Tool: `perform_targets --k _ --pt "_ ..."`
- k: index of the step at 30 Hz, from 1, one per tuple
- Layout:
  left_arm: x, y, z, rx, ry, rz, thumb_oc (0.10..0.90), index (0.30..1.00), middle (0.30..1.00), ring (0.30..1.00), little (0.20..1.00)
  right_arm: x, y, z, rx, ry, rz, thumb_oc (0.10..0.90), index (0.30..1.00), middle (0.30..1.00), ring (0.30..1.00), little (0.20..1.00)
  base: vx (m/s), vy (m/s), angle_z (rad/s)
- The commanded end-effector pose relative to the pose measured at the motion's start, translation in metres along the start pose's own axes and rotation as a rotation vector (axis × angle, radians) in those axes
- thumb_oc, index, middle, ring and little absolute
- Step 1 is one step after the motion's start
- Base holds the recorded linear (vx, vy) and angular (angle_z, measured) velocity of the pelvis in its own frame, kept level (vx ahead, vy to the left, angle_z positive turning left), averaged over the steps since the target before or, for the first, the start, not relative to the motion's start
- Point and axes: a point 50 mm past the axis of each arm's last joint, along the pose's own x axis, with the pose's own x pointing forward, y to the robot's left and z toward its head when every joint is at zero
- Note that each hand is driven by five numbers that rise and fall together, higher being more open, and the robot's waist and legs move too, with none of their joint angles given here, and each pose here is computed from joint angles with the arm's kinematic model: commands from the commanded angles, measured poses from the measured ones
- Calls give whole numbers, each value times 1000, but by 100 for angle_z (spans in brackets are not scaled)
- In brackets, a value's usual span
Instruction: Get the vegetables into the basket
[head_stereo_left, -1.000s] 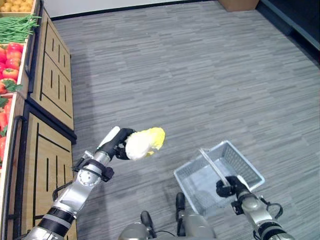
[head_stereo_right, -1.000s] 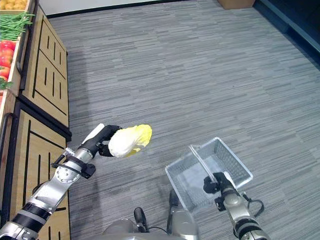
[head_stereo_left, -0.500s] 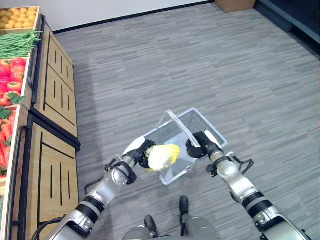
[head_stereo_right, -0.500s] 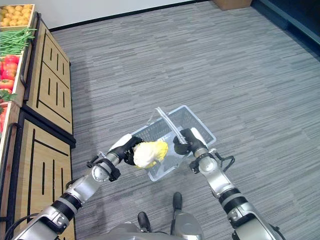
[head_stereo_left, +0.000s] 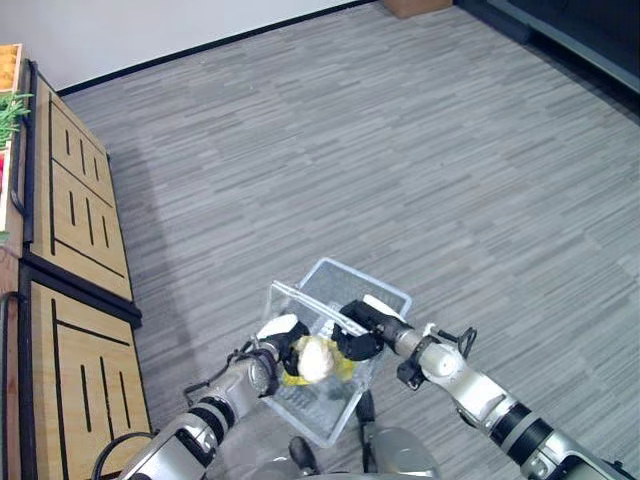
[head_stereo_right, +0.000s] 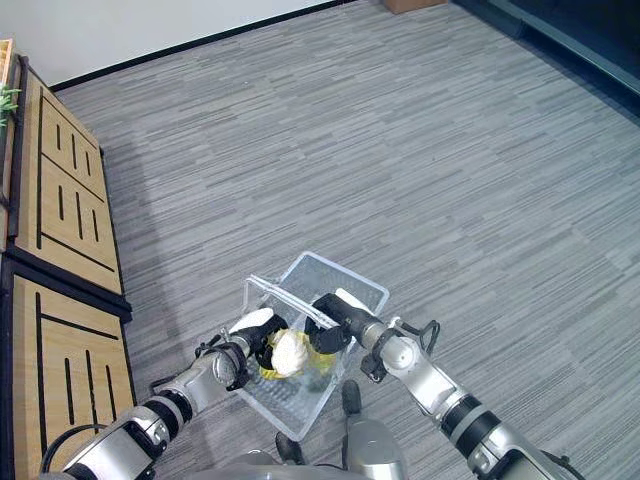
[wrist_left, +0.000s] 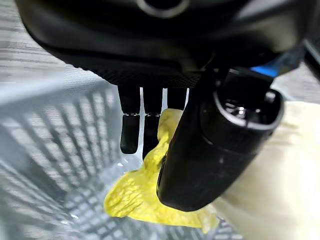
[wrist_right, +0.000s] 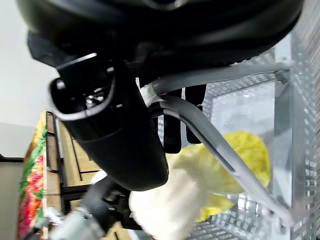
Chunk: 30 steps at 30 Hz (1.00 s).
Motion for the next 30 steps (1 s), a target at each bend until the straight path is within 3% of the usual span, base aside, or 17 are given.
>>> perform_targets --k 1,16,22,30 --pt "11 23 20 90 -51 65 900 1000 1000 1000 1000 4 2 101 76 -505 45 400 300 300 300 300 7 10 -7" --pt "11 17 18 60 -38 70 900 1000 1000 1000 1000 6 4 93 73 -465 34 400 300 300 300 300 1 3 -1" --pt "2 45 17 -63 -106 177 900 1000 1000 1000 1000 5 -21 48 -10 -273 -216 400 300 300 300 300 -11 15 5" --pt "-31 57 -18 -158 -146 111 900 1000 1000 1000 1000 -17 -59 -21 -17 11 -434 400 300 300 300 300 23 34 10"
